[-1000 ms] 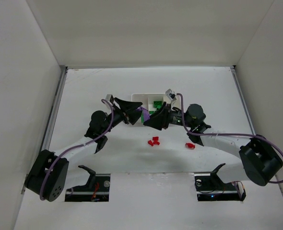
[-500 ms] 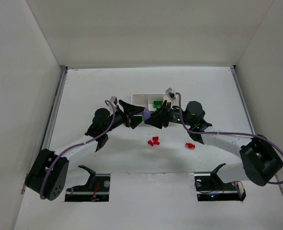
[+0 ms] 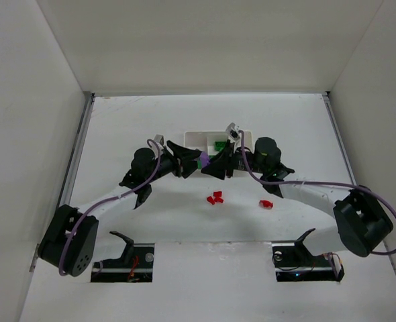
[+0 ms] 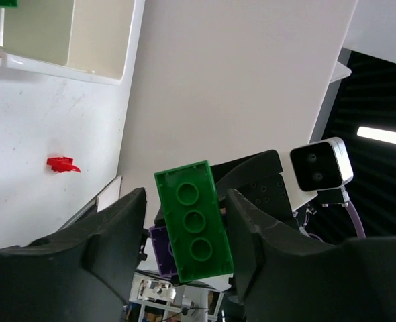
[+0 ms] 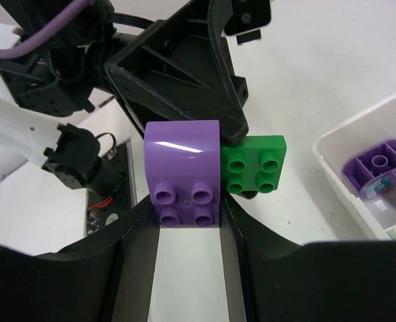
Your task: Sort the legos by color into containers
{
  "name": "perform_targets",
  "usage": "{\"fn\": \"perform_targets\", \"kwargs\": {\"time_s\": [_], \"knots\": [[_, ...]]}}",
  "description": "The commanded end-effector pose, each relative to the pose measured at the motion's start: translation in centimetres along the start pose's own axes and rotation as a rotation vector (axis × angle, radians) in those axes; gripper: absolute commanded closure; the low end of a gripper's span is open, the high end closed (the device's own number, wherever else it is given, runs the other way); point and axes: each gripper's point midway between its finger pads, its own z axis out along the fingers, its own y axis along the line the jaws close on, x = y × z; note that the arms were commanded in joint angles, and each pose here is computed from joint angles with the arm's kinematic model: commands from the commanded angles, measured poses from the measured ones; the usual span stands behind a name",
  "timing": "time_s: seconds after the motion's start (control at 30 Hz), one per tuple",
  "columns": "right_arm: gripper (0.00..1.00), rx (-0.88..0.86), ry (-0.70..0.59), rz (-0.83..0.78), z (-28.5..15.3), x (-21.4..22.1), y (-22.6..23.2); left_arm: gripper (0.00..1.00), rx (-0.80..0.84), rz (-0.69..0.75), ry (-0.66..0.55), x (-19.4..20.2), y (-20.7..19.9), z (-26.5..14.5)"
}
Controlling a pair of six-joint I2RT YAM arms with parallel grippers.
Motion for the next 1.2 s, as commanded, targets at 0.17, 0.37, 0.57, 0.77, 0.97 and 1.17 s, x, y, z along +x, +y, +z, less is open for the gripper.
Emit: {"fn": "perform_targets", "kwargs": {"time_s": [0.17,0.37,0.57,0.77,0.97,1.17], "knots": [[0.74,0.058,0.029,-0.016,1.4,0.8,-2.1,0.60,0.110,0.071,0.089,1.9,-3.3,0.1],[0.75,0.041,0.036,-0.012,1.7,1.1,-1.9,0.51,0.146,0.071,0.116,2.4,-3.9,0.4],[0.75,0.040,0.033,-0.005,1.6,0.9,-1.7,0.63,0.166,0.096,0.117,2.6,-4.4,0.3],[0.76,0.053,0.024,-0.001,1.7,0.7,-1.9,0.82,0.173,0.100,0.116,2.6,-4.3,0.2],[0.76,0.089,-0.035,-0.004,0.4,-0.8,-1.9,0.89,0.186,0.102,0.051,0.7,-3.8,-1.2],[0.76,0.140,-0.098,-0.002,-0.8,-2.3,-2.5,0.89,0.153,0.104,-0.024,-1.9,-2.4,-2.4]]}}
